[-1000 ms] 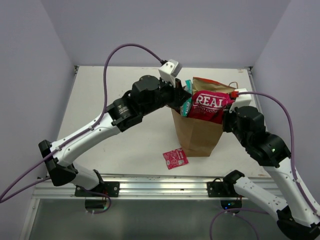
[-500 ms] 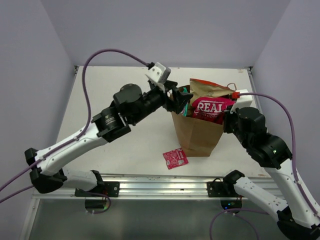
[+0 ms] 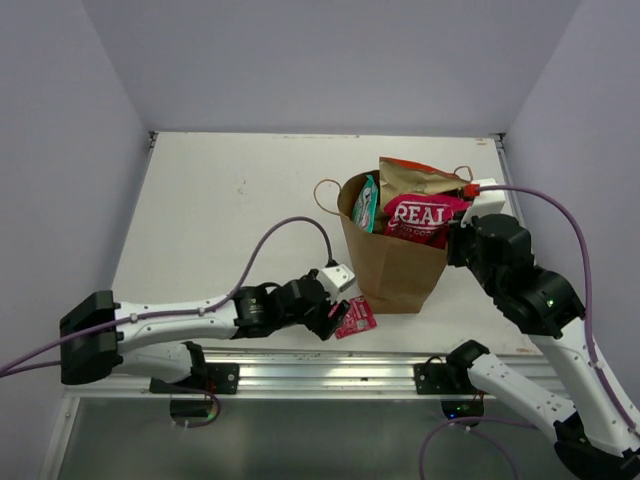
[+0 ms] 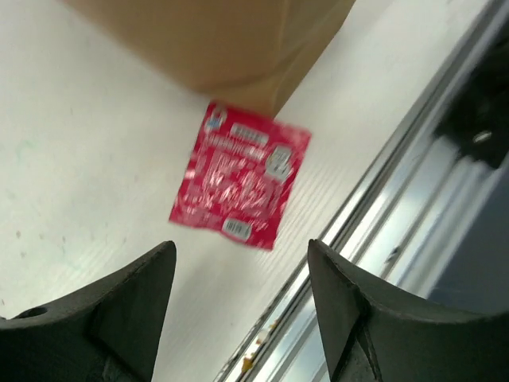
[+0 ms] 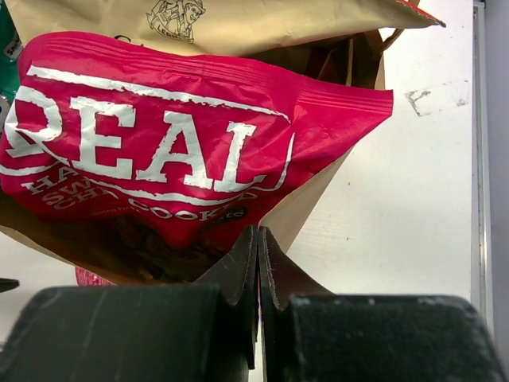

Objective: Place the snacks into the paper bag

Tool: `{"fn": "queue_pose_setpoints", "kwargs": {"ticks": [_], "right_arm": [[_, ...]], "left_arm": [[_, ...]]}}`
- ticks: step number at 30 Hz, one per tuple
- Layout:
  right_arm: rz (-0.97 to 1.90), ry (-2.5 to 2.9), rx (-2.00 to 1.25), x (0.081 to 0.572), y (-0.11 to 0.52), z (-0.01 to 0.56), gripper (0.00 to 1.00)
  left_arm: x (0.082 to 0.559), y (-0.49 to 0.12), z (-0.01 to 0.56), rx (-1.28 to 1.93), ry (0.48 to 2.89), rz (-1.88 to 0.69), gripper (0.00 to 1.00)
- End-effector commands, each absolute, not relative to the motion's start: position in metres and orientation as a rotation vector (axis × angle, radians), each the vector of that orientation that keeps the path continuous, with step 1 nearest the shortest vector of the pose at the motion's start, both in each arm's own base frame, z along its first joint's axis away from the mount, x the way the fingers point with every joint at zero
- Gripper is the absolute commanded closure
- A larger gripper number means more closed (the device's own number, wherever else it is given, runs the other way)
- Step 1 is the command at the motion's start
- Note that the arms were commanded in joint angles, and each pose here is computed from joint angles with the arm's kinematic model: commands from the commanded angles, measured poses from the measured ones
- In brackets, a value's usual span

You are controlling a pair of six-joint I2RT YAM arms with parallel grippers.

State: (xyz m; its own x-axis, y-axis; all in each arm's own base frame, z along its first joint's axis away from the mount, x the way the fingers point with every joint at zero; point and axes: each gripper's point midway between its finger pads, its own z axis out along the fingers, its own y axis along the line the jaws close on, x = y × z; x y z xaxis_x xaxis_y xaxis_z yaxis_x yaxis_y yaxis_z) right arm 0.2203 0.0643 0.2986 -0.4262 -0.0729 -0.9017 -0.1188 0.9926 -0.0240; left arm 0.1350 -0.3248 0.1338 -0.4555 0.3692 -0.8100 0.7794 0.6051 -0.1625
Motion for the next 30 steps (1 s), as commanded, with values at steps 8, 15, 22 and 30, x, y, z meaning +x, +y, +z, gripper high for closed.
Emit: {"fn": "queue_pose_setpoints", "kwargs": {"ticks": [8,15,22,30], "right_arm": [[0.051,1.990,-0.126,0.215,0.059,0.312,1.00],[0.044,1.990,-0.122,0.213,0.057,0.311,1.00],[0.045,1.987,-0.123,0.213,0.057,0.311,1.00],[0.047,1.991,-0.134,0.212,0.058,0.310,1.00]], "left_arm": [[0.157,-0.330,0.086,0.801,2.089,-0.566,0.30],[0.151,-0.338,0.062,0.862,2.109,-0.592,0.29],[0.146,-0.340,0.046,0.889,2.125,-0.619,0.29],[0.148,-0.347,0.024,0.921,2.139,-0.606,0.27]]}}
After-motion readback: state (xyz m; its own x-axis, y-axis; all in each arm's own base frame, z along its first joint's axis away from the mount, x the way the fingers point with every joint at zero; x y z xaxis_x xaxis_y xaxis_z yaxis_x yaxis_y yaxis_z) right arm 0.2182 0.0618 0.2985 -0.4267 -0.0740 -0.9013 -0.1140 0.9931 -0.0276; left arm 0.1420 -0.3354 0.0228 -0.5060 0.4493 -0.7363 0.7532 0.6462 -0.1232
